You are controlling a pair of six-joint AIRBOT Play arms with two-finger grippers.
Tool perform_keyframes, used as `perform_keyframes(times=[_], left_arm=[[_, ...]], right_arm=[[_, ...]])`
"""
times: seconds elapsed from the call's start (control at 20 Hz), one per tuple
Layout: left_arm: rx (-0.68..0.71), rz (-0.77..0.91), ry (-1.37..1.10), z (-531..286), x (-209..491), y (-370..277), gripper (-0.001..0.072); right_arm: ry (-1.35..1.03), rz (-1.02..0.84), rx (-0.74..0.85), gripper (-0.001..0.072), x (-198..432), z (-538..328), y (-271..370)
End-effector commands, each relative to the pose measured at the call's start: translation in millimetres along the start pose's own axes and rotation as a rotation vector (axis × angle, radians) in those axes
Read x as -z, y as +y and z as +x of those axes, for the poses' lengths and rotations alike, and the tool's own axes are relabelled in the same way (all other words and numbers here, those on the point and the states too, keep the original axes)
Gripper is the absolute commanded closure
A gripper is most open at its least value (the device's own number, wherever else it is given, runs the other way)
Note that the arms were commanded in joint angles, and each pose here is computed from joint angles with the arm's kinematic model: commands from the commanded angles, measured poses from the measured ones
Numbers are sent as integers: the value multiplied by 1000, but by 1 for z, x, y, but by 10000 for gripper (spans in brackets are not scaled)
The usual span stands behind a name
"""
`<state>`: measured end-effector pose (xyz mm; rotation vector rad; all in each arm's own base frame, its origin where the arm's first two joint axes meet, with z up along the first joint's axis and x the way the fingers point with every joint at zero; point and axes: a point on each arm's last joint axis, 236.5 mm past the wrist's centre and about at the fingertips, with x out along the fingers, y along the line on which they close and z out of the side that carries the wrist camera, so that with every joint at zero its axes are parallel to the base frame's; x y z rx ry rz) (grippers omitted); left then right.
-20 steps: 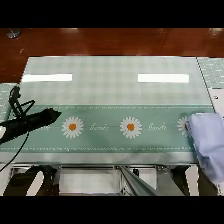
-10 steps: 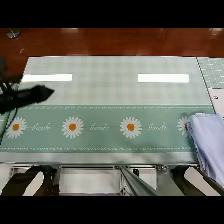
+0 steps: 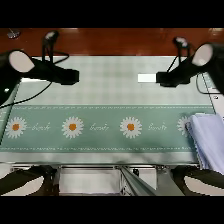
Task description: Fold the shirts.
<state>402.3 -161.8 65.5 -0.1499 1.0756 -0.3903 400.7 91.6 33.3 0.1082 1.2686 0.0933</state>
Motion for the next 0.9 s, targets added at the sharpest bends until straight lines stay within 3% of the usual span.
perform_keyframes(times=[0.0,0.85], left_arm=[[-122,-40,130,36,25,41,690],[-124,-50,168,45,33,44,688]], right_arm=[[79,3,90,692,39,58,-13],[64,-4,85,692,36,59,-12]])
